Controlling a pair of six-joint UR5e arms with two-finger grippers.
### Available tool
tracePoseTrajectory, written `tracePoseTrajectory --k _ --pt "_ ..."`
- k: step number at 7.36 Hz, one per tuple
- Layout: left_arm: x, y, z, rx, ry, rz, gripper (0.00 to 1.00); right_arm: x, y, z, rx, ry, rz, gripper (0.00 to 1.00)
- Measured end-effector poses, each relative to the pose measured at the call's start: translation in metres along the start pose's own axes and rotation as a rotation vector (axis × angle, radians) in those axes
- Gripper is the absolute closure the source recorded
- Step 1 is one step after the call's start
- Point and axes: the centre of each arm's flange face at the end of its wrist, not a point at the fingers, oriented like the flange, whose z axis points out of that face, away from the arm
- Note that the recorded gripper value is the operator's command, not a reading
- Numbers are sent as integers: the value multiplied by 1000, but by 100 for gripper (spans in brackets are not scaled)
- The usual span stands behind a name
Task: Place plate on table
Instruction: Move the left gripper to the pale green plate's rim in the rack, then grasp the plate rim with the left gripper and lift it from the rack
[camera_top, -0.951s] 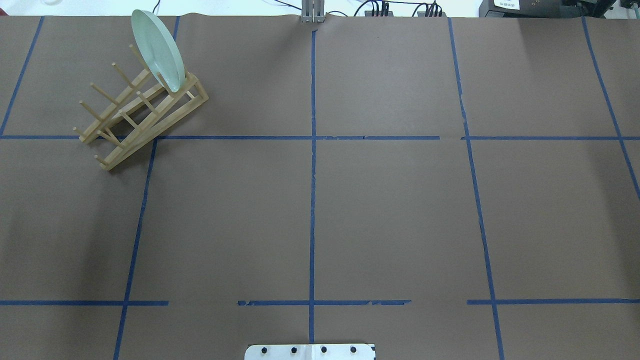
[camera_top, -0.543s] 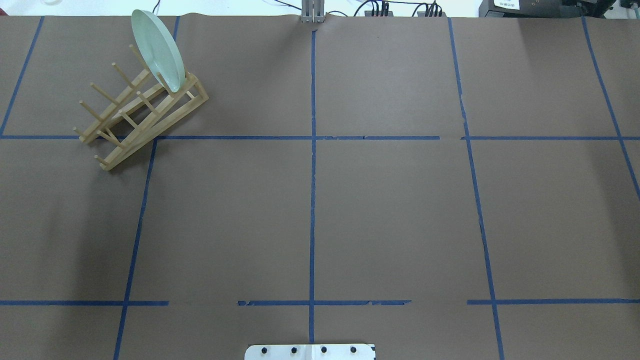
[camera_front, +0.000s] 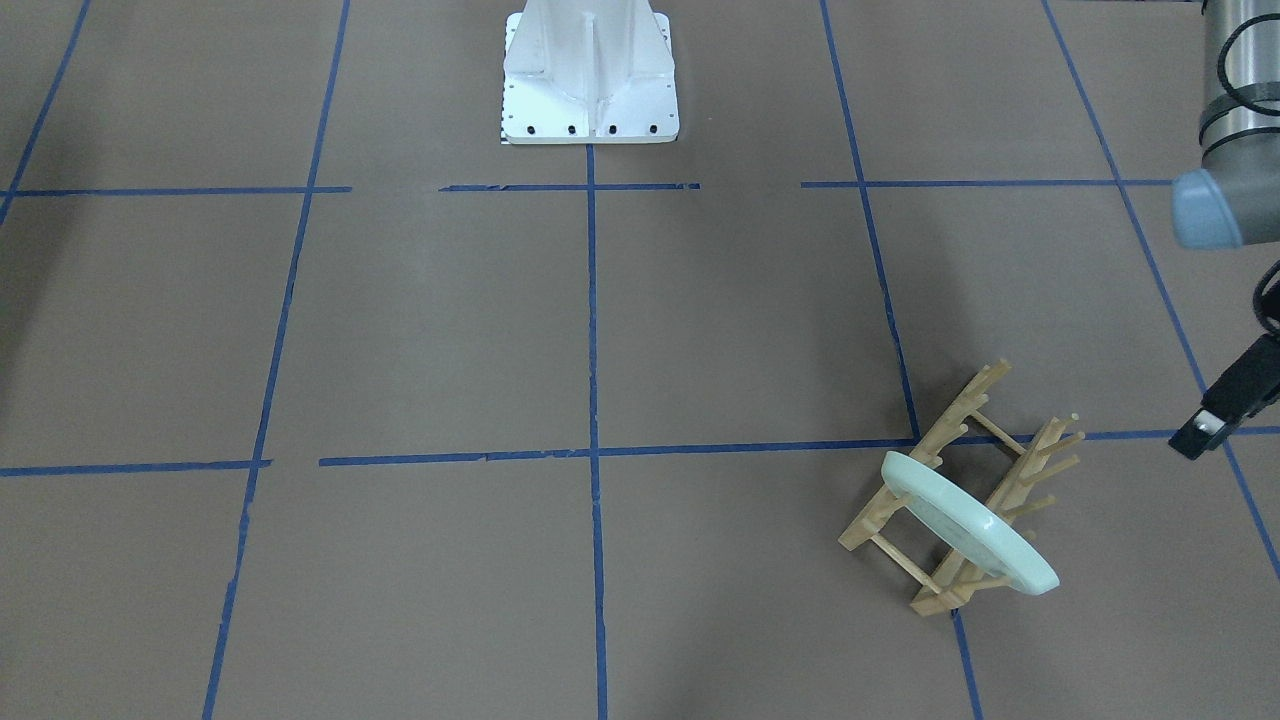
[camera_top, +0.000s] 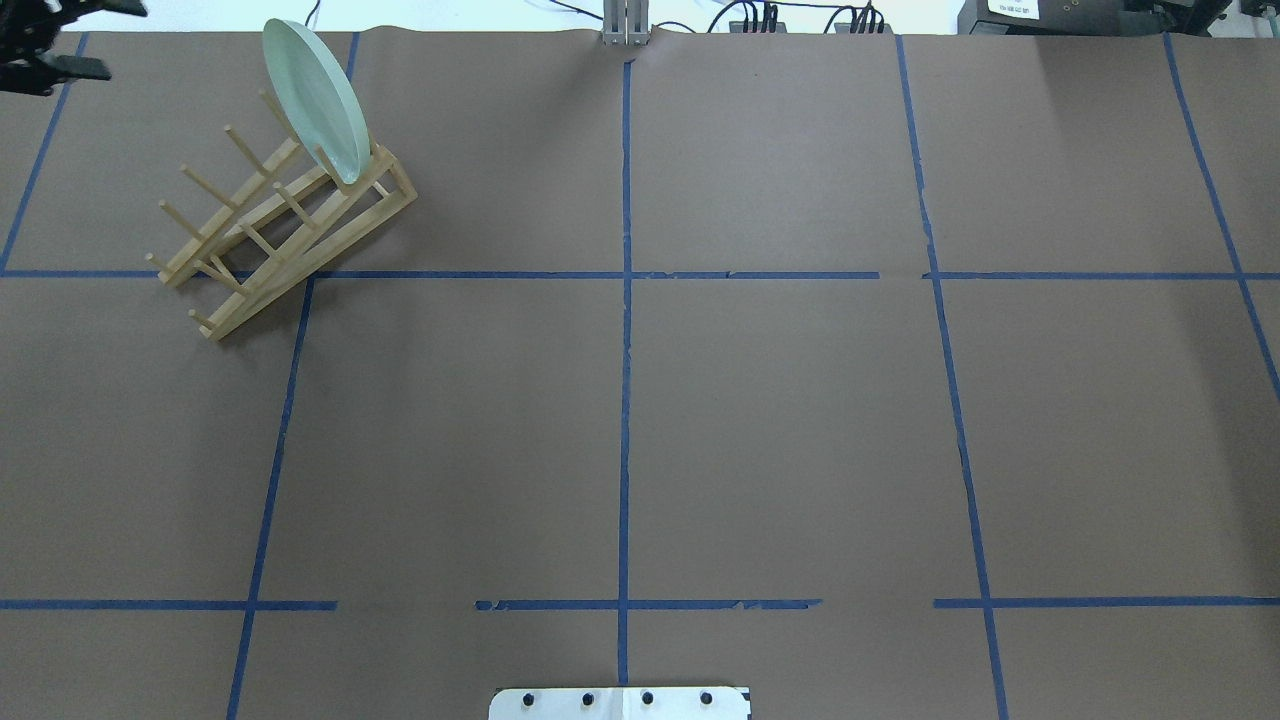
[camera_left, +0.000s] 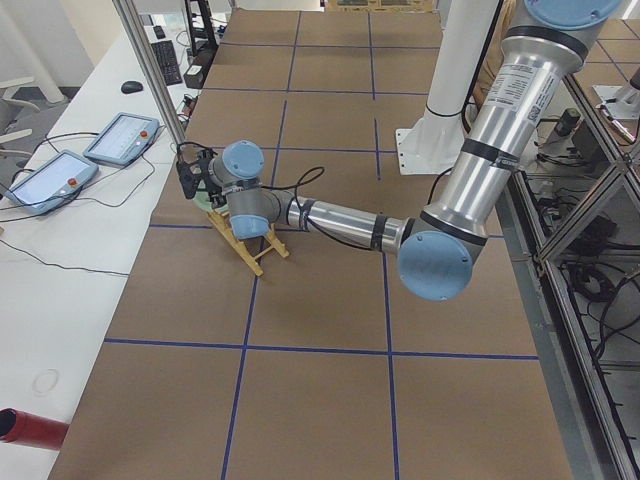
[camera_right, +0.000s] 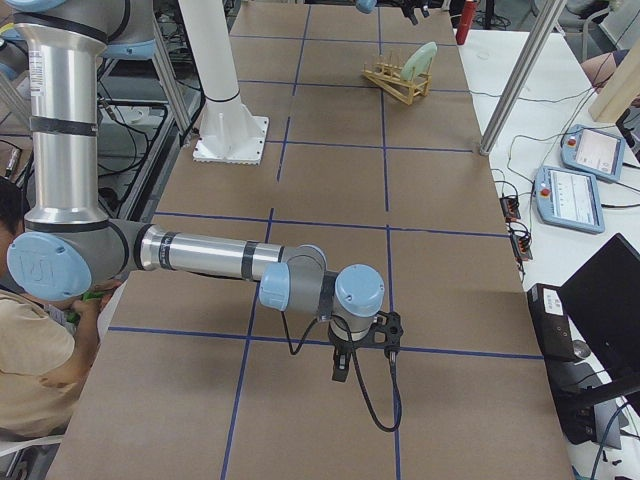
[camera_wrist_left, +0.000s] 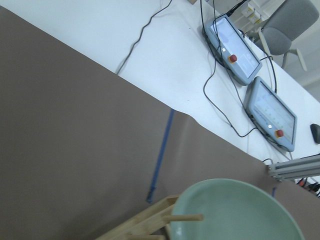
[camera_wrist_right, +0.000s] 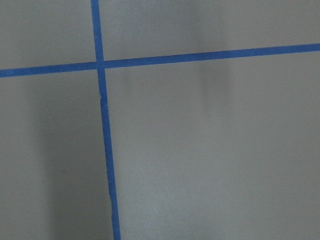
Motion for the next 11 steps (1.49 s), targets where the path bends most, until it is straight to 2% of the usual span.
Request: tracePoseTrajectory --k 2,3,4,5,6,9,11 --pt "30 20 42 24 58 -83 7 0 0 0 0 0 0 0" --pt "30 25 53 21 54 -94 13 0 0 0 0 0 0 0" --pt "28 30 63 14 45 -100 24 0 0 0 0 0 0 0" --pt "29 32 68 10 41 -102 79 0 0 0 0 0 0 0" --pt "31 34 70 7 41 -102 100 0 0 0 -1 0 1 0" --pt "37 35 71 6 49 -100 100 0 0 0 -1 0 1 0" --pt "52 40 63 0 76 -99 100 0 0 0 0 0 0 0"
